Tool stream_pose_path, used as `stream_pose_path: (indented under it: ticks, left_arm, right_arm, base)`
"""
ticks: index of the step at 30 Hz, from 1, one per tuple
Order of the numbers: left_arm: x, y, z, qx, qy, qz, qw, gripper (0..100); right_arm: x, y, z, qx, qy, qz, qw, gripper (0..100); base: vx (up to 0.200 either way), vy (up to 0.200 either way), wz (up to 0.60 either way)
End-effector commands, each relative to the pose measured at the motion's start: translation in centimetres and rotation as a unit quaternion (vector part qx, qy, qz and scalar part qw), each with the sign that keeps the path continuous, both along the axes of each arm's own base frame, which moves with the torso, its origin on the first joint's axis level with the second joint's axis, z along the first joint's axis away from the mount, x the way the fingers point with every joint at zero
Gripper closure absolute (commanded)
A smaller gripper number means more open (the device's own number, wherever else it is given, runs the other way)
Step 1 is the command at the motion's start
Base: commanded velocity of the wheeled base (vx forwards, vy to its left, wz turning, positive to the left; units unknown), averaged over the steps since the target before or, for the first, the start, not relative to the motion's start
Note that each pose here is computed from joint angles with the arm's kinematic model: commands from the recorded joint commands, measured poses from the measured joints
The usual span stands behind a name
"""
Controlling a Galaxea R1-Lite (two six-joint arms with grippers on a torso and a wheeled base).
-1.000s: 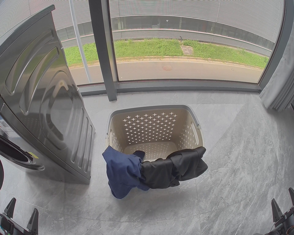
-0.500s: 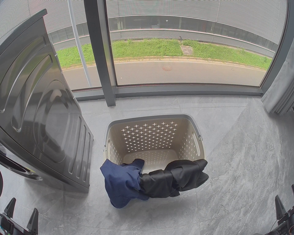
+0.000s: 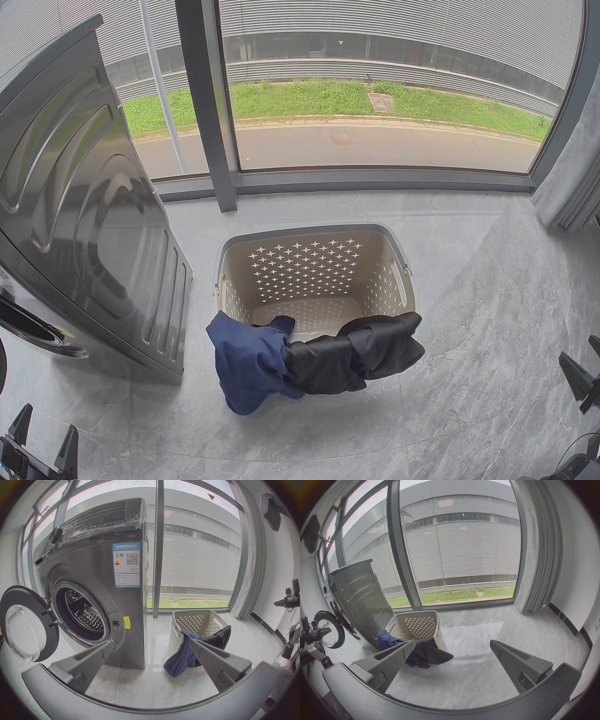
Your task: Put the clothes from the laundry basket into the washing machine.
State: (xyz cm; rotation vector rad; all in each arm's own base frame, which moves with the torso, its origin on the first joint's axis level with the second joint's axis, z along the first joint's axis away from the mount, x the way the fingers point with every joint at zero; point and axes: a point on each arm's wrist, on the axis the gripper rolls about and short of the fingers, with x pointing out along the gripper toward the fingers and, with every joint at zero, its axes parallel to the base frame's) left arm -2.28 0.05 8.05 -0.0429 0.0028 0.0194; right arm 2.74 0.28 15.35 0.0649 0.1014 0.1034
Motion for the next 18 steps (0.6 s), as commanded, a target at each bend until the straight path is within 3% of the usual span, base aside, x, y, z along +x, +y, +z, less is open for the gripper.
stream_pose_path:
  ticks: [1,4,9,18]
  left_arm:
    - [0.0,0.0,-0.4,-0.001,0.000,0.000,1.0000,0]
    - [0.0,0.0,-0.4,-0.001,0.000,0.000,1.0000,0]
    - [0.0,0.0,-0.4,0.000,0.000,0.000,1.0000,0]
    - [0.0,0.0,-0.4,-0.001,0.000,0.000,1.0000,0]
  right_arm:
    - [12.2,2.4,-0.9,0.040,0.147,0.039,0.9875,0]
    - [13.2,2.8,-1.6,0.037,0.161,0.045,0.9853,0]
    - [15.9,4.8,-4.0,0.023,0.230,0.074,0.9702,0]
    - [20.1,7.2,-6.5,0.014,0.234,0.092,0.9676,0]
  base:
    - [0.000,0.000,0.00]
    - [0.000,0.000,0.00]
    - [0.000,0.000,0.00]
    - [0.000,0.000,0.00]
